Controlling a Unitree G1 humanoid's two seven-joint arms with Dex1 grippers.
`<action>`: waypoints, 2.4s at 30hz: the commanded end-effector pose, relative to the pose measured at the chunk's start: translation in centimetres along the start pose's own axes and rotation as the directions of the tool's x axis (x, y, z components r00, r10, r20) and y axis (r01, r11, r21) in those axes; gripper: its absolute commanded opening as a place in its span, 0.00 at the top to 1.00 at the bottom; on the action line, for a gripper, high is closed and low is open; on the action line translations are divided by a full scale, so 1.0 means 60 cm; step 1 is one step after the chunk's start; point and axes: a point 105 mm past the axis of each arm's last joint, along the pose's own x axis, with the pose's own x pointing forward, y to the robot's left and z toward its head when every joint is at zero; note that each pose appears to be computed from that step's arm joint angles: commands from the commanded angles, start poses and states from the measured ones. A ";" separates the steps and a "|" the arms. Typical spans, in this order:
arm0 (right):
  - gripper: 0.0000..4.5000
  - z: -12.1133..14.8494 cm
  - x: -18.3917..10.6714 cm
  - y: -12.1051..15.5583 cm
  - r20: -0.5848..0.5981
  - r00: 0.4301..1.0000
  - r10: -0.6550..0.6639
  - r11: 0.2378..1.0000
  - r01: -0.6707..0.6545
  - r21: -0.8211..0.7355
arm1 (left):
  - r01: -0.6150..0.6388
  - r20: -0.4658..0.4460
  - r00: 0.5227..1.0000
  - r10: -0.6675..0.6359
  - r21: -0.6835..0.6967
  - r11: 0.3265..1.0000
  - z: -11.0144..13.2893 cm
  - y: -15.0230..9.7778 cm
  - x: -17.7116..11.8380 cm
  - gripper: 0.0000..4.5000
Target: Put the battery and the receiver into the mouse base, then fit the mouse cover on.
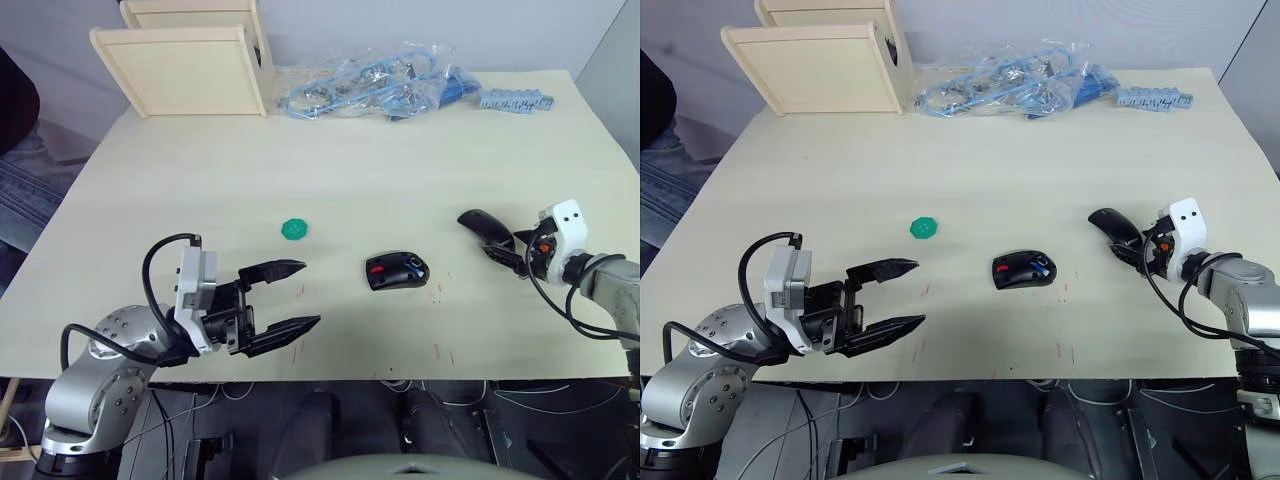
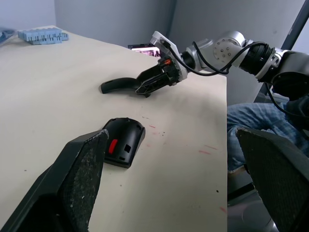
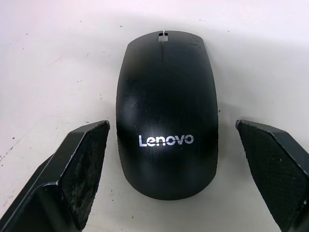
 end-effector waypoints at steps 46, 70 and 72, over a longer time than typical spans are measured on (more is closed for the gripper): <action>0.32 0.042 -0.021 0.020 0.052 0.997 0.049 0.996 -0.045 -0.076 | 0.006 0.002 1.000 -0.006 0.028 1.000 0.001 0.001 -0.001 0.00; 0.32 0.159 -0.098 0.234 -0.192 0.843 0.503 0.686 -0.524 -0.505 | 0.010 0.019 1.000 -0.010 0.029 1.000 0.028 0.016 -0.012 0.00; 0.32 0.164 -0.099 0.243 -0.219 0.812 0.541 0.644 -0.568 -0.512 | 0.012 0.033 0.999 -0.013 0.029 1.000 0.036 0.015 -0.012 0.00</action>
